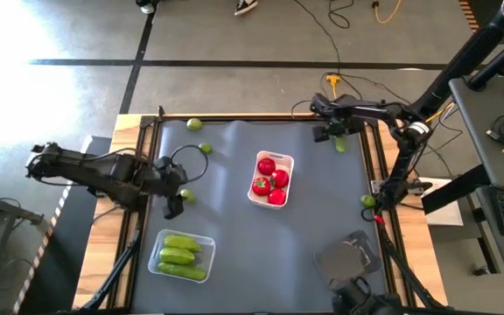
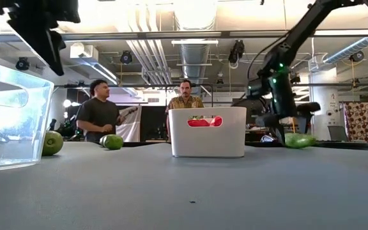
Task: Sort produce into baskets
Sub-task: Put the cucumber into the transparent bin
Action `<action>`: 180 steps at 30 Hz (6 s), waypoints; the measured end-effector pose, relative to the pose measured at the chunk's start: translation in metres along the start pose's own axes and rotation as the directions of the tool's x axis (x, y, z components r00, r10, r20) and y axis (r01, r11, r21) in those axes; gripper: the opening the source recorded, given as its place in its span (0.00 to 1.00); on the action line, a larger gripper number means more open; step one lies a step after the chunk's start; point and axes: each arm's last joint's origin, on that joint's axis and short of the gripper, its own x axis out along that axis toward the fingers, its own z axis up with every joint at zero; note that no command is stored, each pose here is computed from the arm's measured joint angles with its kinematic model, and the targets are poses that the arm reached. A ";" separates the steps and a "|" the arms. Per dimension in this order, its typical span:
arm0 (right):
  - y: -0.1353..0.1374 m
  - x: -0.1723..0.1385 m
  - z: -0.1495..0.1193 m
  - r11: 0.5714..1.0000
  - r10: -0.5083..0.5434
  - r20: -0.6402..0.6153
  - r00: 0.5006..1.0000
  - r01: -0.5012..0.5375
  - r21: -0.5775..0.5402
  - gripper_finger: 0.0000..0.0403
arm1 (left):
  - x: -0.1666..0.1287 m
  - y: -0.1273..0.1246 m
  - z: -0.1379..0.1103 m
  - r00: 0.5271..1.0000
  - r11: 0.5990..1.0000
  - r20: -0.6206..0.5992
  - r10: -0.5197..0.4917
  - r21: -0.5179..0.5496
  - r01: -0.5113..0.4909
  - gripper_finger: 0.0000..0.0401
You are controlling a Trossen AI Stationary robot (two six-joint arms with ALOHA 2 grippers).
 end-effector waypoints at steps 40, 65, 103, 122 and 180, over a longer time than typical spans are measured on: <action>0.053 -0.207 -0.175 0.799 0.584 0.326 0.743 -0.456 -0.391 0.43 | 0.008 -0.013 -0.003 0.969 0.972 -0.149 -0.199 0.099 0.214 0.63; 0.221 -0.141 -0.391 0.468 0.612 0.073 0.788 -0.286 -0.836 0.46 | 0.022 -0.063 -0.011 0.929 0.926 0.017 -0.369 -0.074 0.369 0.63; 0.137 -0.233 -0.401 0.552 0.612 0.071 0.788 -0.362 -0.751 0.85 | 0.133 -0.201 0.078 0.873 0.826 0.149 -0.465 0.430 0.366 0.78; 0.138 -0.226 -0.408 0.423 0.597 0.078 0.798 -0.230 -0.877 0.82 | 0.185 -0.269 0.042 0.901 0.800 -0.042 -0.431 0.444 0.404 0.78; 0.111 -0.185 -0.550 0.620 0.709 -0.063 0.703 -0.663 -0.419 0.81 | 0.035 -0.148 -0.055 0.976 0.878 -0.216 -0.031 0.460 0.130 0.40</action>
